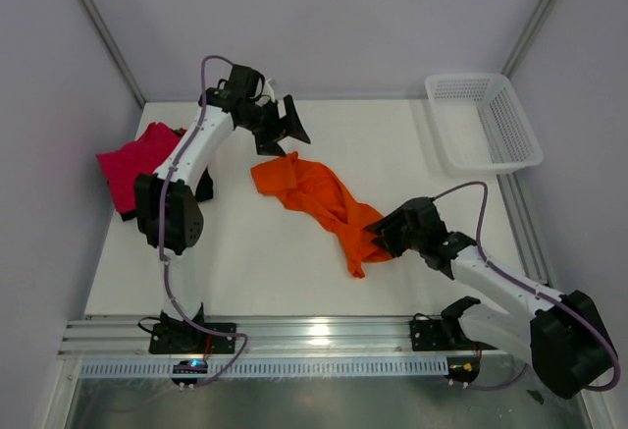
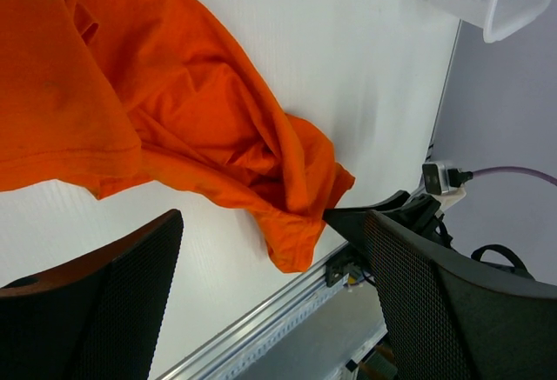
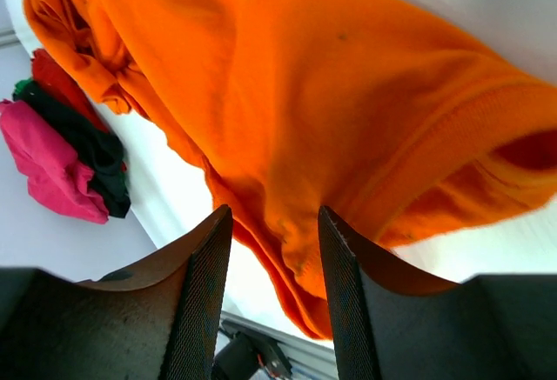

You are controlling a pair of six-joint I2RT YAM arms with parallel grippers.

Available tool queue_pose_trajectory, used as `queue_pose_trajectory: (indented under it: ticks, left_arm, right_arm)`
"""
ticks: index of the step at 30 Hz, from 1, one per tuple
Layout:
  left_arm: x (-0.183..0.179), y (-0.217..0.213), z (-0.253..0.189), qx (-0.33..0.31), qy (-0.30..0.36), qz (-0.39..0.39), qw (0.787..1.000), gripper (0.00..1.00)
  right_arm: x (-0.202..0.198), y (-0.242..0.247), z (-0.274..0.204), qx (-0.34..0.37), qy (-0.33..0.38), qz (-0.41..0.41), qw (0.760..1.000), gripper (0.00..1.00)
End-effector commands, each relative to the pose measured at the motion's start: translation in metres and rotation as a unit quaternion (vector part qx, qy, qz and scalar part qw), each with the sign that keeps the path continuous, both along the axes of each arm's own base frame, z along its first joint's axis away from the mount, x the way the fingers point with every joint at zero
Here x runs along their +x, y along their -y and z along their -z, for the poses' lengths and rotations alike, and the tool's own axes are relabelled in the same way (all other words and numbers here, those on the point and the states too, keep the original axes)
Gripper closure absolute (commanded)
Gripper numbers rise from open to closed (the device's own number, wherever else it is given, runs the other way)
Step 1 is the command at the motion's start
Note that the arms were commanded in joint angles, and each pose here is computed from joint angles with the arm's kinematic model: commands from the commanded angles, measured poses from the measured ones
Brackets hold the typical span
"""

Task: Fold and stack the t-shirts
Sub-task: Flatten out the tshirt

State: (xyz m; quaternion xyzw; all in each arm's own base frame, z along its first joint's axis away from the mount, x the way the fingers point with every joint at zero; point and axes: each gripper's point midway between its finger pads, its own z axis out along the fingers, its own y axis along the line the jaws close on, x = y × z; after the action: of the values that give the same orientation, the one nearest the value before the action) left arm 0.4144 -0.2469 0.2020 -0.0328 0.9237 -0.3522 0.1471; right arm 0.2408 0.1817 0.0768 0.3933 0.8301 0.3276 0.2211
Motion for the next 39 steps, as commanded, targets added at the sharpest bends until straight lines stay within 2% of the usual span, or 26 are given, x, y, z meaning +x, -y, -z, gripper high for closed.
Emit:
queue_pose_trajectory:
  ticks: [1,7,14,24,31,39]
  left_arm:
    - [0.002,-0.003,-0.028,-0.008,0.037,0.002,0.999,0.14]
    - [0.001,-0.002,-0.026,-0.009,0.034,0.001,0.999,0.14]
    - [0.0,-0.002,-0.025,-0.014,0.029,0.0,0.999,0.14]
    - [-0.002,-0.008,-0.028,0.003,0.042,-0.001,0.999,0.14]
    - [-0.001,-0.008,-0.026,0.005,0.041,-0.001,0.999,0.14]
    - [0.003,-0.004,-0.021,-0.003,0.035,0.0,0.999,0.14]
  right_arm:
    - [-0.016,-0.003,-0.015,0.016,-0.022,-0.013,1.0,0.51]
    - [-0.038,0.013,-0.03,0.058,-0.025,0.041,0.997,0.5]
    - [-0.048,0.021,0.014,0.065,-0.063,0.077,0.993,0.5]
    - [-0.033,0.013,0.027,0.062,-0.066,0.079,0.993,0.5]
    - [-0.018,-0.003,0.007,0.067,-0.046,0.055,0.995,0.5]
    - [-0.029,-0.011,-0.01,0.073,-0.047,0.028,0.996,0.5]
